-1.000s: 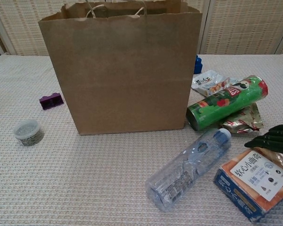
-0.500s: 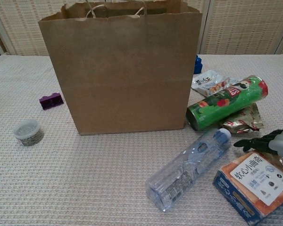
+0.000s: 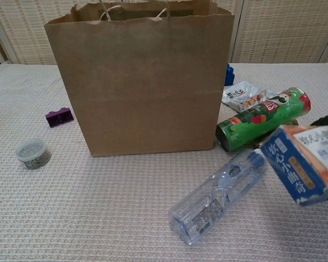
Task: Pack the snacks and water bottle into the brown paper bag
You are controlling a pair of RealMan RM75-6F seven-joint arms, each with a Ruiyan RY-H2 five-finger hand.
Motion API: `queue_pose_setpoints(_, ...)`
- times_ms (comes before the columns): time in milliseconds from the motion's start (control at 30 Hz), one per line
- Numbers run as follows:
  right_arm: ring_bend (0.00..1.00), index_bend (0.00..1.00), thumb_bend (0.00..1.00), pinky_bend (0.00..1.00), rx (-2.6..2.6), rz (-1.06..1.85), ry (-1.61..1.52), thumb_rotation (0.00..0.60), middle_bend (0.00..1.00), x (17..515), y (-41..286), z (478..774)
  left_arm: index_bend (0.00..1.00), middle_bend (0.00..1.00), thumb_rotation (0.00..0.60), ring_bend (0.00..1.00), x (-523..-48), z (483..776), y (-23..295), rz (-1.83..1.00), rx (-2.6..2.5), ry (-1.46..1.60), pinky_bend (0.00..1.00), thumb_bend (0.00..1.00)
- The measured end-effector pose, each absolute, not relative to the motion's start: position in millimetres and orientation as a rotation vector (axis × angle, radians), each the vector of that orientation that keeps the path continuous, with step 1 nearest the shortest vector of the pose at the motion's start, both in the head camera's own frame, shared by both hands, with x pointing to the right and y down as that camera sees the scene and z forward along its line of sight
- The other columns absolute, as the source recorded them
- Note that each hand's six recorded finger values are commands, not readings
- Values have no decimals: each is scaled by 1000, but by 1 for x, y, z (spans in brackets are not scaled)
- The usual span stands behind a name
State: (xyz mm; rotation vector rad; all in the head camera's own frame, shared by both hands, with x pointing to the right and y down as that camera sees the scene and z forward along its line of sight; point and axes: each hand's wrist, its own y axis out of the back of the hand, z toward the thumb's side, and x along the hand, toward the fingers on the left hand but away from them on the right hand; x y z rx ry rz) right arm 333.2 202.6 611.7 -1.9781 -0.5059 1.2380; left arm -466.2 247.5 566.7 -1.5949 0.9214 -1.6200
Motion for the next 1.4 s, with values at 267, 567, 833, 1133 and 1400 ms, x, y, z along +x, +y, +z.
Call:
queue_pose_setpoints(267, 621, 470, 295, 663, -1779, 1017, -921, 600, 522, 347, 143, 534, 0, 0, 600, 0, -466, 566, 247, -1619, -1589, 930, 44, 364)
queue_pose_setpoints(567, 621, 476, 295, 662, -1521, 869, -1155, 600, 522, 312, 86, 474, 0, 0, 600, 0, -468, 566, 246, -1622, -1589, 943, 44, 364)
queue_pose_setpoints(833, 621, 486, 294, 662, -1316, 851, -1171, 600, 522, 237, 44, 462, 0, 0, 600, 0, -467, 567, 247, -1618, -1615, 950, 44, 364)
queue_pose_setpoints(1133, 621, 476, 294, 662, -1358, 797, -1220, 600, 522, 134, 33, 484, 0, 0, 600, 0, -466, 564, 248, -1601, -1643, 966, 44, 365)
queue_pose_setpoints(1400, 613, 472, 294, 662, -1272, 838, -1151, 600, 522, 99, 32, 510, 0, 0, 600, 0, -466, 562, 249, -1589, -1667, 977, 44, 364)
